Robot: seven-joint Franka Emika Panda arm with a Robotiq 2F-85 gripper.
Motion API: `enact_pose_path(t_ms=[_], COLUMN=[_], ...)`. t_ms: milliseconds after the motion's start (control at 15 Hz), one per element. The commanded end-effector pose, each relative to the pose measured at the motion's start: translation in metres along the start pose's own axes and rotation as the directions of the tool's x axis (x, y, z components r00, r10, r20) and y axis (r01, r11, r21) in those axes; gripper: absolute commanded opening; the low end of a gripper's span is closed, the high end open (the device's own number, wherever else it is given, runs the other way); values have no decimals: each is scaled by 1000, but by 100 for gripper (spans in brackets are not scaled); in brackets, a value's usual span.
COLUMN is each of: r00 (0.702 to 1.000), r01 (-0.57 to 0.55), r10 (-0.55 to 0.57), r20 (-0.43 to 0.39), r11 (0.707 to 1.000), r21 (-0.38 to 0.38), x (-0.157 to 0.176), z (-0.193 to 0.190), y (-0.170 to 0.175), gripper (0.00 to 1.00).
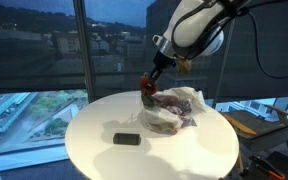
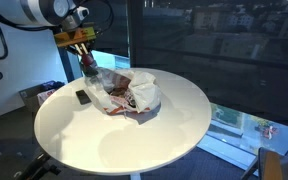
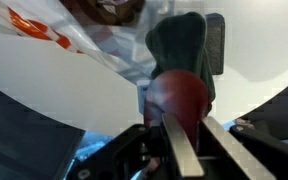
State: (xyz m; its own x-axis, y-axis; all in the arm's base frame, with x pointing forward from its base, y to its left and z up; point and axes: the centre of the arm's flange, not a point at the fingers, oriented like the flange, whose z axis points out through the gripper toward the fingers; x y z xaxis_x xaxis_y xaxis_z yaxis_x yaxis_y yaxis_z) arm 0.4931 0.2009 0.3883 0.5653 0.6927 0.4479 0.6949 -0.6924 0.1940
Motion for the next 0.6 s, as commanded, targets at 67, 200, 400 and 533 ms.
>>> enact_pose_path(t_ms=[67,200,400,533], r00=[985,982,981,980], r01=[157,182,193,198], r10=[-144,-168,-187,-197], r20=[-93,-90,-52,-25], r11=[977,964,959,957], r21=[146,192,208,210], x=[39,51,57,55], z=[47,69,98,110], y=[-13,-22,-19,-11], gripper=[6,6,7,9])
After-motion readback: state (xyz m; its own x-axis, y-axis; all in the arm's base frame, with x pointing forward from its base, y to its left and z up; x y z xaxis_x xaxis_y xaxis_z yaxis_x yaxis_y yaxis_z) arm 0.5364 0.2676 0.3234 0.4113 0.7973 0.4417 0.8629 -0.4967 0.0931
